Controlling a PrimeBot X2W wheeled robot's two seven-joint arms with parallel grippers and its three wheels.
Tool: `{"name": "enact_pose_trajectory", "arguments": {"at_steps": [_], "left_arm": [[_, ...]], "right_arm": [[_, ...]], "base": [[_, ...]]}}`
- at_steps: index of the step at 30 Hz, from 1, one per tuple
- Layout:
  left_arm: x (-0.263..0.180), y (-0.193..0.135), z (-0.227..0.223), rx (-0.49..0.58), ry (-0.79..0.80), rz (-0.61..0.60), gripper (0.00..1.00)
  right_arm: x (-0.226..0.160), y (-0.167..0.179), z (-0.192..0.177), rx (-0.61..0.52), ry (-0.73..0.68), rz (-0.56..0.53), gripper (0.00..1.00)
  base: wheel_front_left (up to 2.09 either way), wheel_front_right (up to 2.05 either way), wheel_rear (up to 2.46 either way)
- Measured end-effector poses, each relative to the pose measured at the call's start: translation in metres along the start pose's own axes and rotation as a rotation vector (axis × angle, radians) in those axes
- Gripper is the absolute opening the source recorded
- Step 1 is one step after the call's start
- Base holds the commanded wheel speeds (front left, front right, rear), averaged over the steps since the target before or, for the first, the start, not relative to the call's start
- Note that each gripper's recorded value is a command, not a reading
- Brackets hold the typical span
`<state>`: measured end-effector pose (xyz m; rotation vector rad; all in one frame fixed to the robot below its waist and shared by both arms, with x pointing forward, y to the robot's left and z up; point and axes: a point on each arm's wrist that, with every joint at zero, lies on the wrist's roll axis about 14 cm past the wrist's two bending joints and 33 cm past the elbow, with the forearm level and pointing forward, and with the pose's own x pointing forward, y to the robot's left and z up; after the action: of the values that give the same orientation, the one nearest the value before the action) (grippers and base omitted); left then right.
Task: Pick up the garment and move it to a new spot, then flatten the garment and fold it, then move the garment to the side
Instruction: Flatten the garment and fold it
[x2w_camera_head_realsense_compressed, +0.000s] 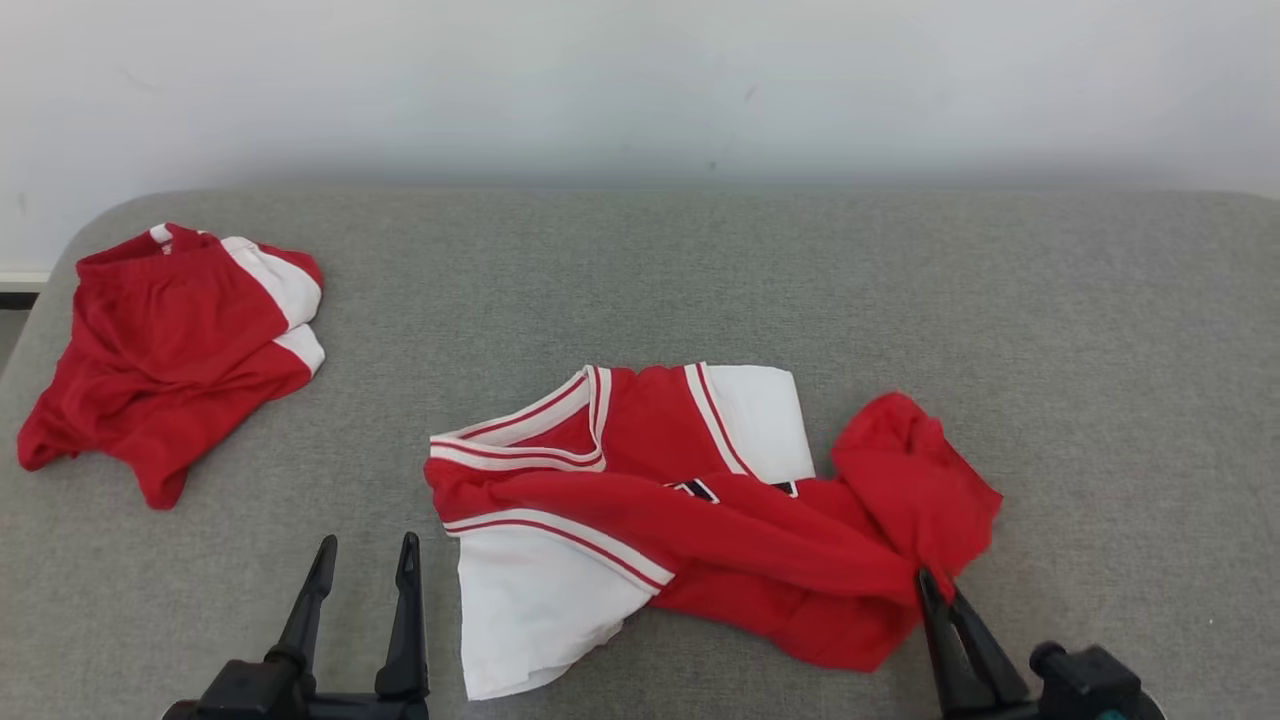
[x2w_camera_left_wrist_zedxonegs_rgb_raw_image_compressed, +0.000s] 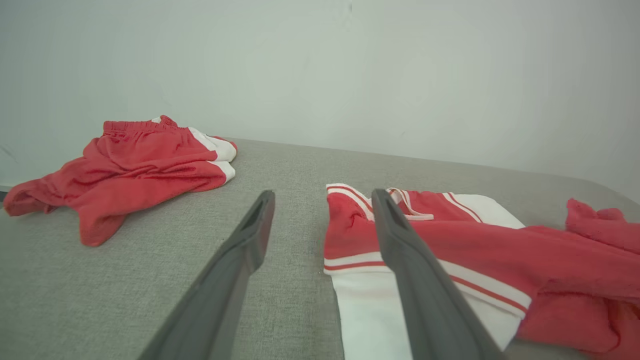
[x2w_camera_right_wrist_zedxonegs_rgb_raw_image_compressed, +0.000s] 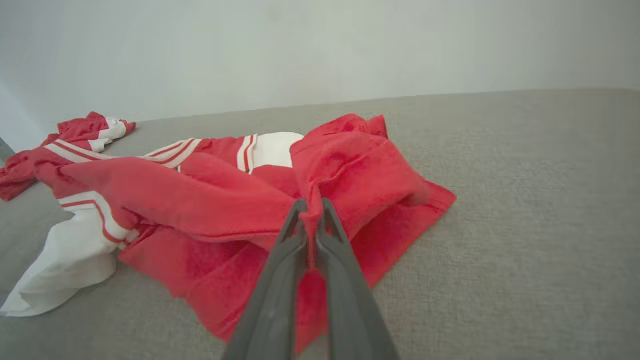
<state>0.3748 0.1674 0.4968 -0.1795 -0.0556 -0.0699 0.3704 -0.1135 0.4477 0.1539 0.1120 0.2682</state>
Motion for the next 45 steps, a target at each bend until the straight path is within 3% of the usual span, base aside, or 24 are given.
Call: {"name": "enact_pose_trajectory", "arguments": {"at_steps": [4, 22, 36, 45], "left_arm": [[0.003, -0.003, -0.004, 0.005, 0.010, -0.014, 1.00], [-0.008, 0.002, 0.013, 0.038, -0.035, -0.007, 1.00], [-0.020, 0.010, 0.019, 0.056, -0.049, 0.014, 1.00], [-0.022, 0.010, 0.018, 0.060, -0.048, 0.013, 1.00]], "right_arm": [[-0.011, -0.006, -0.002, 0.021, -0.002, -0.037, 1.00], [-0.034, -0.031, 0.060, -0.041, -0.191, -0.112, 1.00], [-0.064, -0.045, 0.061, -0.030, -0.207, -0.181, 1.00], [-0.043, -0.048, 0.054, -0.039, -0.140, -0.145, 1.00]], "base": [[0.00, 0.00, 0.00], [0.00, 0.00, 0.00], [0.00, 0.00, 0.00], [0.00, 0.00, 0.00]]}}
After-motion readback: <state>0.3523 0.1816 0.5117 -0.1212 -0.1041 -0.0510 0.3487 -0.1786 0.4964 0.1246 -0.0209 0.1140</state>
